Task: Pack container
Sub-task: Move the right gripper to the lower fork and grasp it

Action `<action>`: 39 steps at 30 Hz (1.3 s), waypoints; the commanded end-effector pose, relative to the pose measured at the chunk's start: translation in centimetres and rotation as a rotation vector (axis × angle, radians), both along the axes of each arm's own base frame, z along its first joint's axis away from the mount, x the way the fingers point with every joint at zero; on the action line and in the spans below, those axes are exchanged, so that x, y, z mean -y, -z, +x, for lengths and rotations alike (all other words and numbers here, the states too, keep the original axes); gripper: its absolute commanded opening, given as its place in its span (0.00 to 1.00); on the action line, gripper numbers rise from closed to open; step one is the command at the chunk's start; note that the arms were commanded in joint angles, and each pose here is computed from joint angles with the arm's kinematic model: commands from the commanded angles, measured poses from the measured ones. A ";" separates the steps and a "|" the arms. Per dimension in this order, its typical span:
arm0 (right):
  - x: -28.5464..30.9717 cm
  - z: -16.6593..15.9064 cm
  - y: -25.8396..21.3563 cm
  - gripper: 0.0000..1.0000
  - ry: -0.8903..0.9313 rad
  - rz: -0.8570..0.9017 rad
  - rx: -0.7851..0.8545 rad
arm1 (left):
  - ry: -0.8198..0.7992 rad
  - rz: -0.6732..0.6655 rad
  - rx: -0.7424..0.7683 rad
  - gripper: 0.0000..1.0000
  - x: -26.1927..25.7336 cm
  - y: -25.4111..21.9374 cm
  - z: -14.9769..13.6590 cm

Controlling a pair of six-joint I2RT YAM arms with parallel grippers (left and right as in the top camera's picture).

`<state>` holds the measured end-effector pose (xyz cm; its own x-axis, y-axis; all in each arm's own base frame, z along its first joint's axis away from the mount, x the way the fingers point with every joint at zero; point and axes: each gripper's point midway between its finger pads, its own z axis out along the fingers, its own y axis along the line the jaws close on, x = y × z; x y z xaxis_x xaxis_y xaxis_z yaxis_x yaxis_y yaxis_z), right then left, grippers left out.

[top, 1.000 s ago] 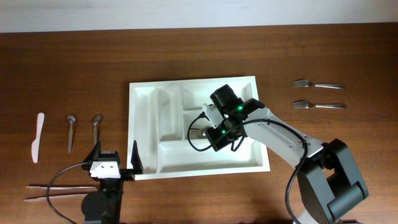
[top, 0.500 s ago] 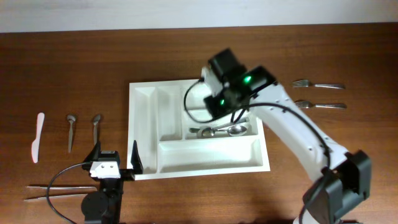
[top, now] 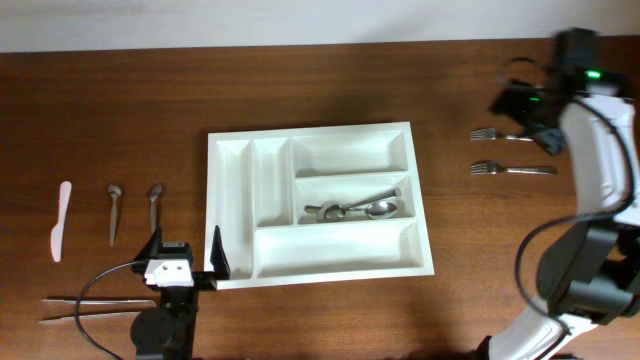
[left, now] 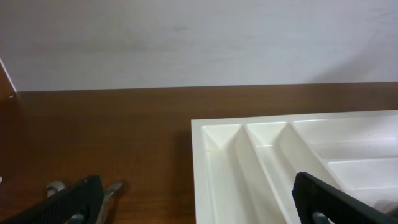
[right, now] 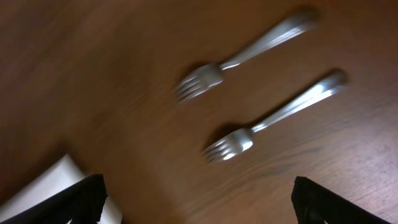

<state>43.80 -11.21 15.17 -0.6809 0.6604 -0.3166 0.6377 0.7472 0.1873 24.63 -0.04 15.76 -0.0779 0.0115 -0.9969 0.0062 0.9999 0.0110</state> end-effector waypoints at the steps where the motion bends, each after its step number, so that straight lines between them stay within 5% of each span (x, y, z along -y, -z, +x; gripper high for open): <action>1: 2.0 0.1 2.6 0.96 0.174 0.140 -0.018 | 0.023 0.018 0.001 0.99 0.4 0.1 0.0; 23: 4.7 -0.7 11.6 0.99 0.591 0.284 -0.216 | 0.023 0.018 0.001 0.99 0.4 0.1 0.0; 39: 6.4 -1.9 14.2 0.99 0.683 0.238 -0.272 | 0.023 0.018 0.001 0.99 0.4 0.1 0.0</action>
<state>42.01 -16.50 1.34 -0.1624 0.9860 0.0384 0.9834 0.1585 0.0884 24.63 -0.04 15.76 -0.0779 0.0119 -0.9969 0.0063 0.9999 0.0114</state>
